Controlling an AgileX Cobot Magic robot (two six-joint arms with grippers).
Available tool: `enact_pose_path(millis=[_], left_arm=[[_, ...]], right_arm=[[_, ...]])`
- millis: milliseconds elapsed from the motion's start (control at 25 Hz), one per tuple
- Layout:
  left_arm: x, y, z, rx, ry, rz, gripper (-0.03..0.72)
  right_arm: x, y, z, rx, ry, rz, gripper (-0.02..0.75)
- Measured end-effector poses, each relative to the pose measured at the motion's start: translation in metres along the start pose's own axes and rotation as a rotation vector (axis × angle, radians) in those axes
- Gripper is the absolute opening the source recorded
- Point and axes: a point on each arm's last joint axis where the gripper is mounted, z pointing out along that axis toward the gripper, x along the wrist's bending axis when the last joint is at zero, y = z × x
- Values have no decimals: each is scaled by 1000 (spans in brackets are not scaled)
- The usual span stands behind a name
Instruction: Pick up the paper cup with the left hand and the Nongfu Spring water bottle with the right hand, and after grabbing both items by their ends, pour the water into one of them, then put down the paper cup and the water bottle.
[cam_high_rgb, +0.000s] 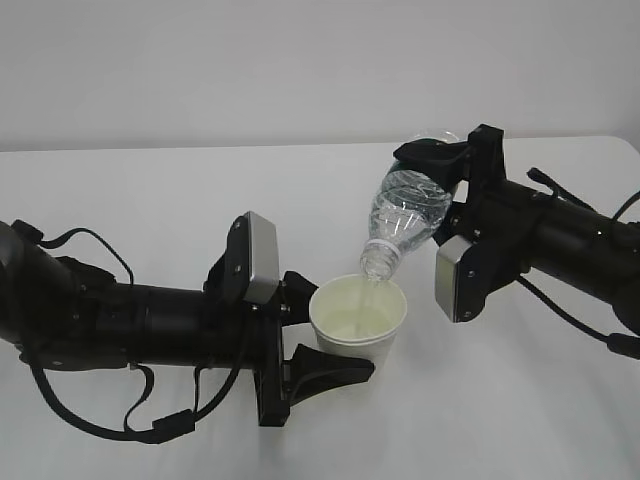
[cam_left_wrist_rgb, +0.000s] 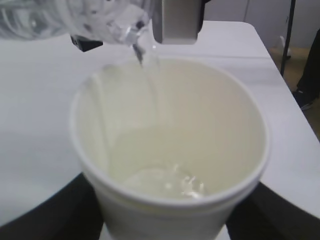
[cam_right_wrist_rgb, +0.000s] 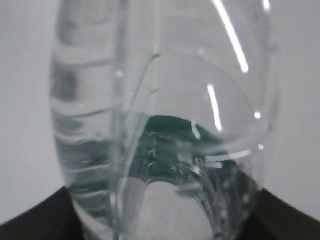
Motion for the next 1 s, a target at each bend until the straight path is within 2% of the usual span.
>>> enact_pose_path(millis=[1000], left_arm=[[-1, -1, 0, 15, -8, 7, 481]], right_arm=[[0, 0, 0, 0, -2, -2, 456]])
